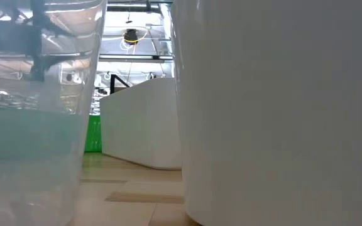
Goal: Stack baskets on shelf by color
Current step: Put the top right white bin on the shelf
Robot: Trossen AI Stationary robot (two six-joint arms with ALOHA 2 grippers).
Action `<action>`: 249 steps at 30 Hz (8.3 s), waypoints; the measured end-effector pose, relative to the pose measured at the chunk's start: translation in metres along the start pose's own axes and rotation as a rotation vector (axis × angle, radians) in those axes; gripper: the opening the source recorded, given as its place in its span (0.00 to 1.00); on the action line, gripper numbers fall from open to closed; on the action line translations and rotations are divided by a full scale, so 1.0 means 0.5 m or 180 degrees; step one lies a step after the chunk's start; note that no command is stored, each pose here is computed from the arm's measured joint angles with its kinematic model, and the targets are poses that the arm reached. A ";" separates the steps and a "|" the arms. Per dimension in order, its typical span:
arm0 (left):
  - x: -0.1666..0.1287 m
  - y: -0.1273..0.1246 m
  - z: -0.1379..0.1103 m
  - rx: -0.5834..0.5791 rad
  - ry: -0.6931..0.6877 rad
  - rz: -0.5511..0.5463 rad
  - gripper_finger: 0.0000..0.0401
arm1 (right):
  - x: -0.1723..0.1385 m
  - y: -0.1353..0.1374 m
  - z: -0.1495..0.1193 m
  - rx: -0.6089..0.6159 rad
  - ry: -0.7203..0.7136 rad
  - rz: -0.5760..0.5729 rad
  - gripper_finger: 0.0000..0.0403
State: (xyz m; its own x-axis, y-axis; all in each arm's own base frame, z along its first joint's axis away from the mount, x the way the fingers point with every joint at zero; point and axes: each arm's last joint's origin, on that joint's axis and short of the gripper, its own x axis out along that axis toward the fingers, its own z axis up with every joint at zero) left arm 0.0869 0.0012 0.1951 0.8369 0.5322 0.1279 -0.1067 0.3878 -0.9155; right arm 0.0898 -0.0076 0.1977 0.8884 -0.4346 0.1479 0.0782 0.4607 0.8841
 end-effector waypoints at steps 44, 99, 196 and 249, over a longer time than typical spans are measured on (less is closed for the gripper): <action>-0.028 -0.136 0.117 -0.0317 -0.0792 -0.0553 0.46 | 0.125 0.177 -0.083 -0.1300 0.3370 -0.3578 0.56; -0.025 -0.124 0.112 -0.0196 -0.0931 -0.0209 0.46 | 0.314 -0.013 -0.192 -0.0815 0.3495 -0.3947 0.02; -0.021 -0.116 0.102 -0.0242 -0.0804 -0.0154 0.46 | 0.574 0.232 0.049 -0.2848 0.2869 -0.4029 0.26; -0.020 -0.114 0.100 -0.0282 -0.0784 -0.0137 0.46 | 0.437 0.151 0.042 -0.2302 0.2662 -0.2609 0.18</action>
State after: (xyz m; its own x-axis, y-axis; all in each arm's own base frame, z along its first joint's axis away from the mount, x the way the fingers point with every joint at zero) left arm 0.0577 0.0113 0.2653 0.6826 0.6880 0.2464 -0.0174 0.3523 -0.9357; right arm 0.2802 -0.0839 0.3060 0.4592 -0.3026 -0.8352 0.6940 0.7091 0.1247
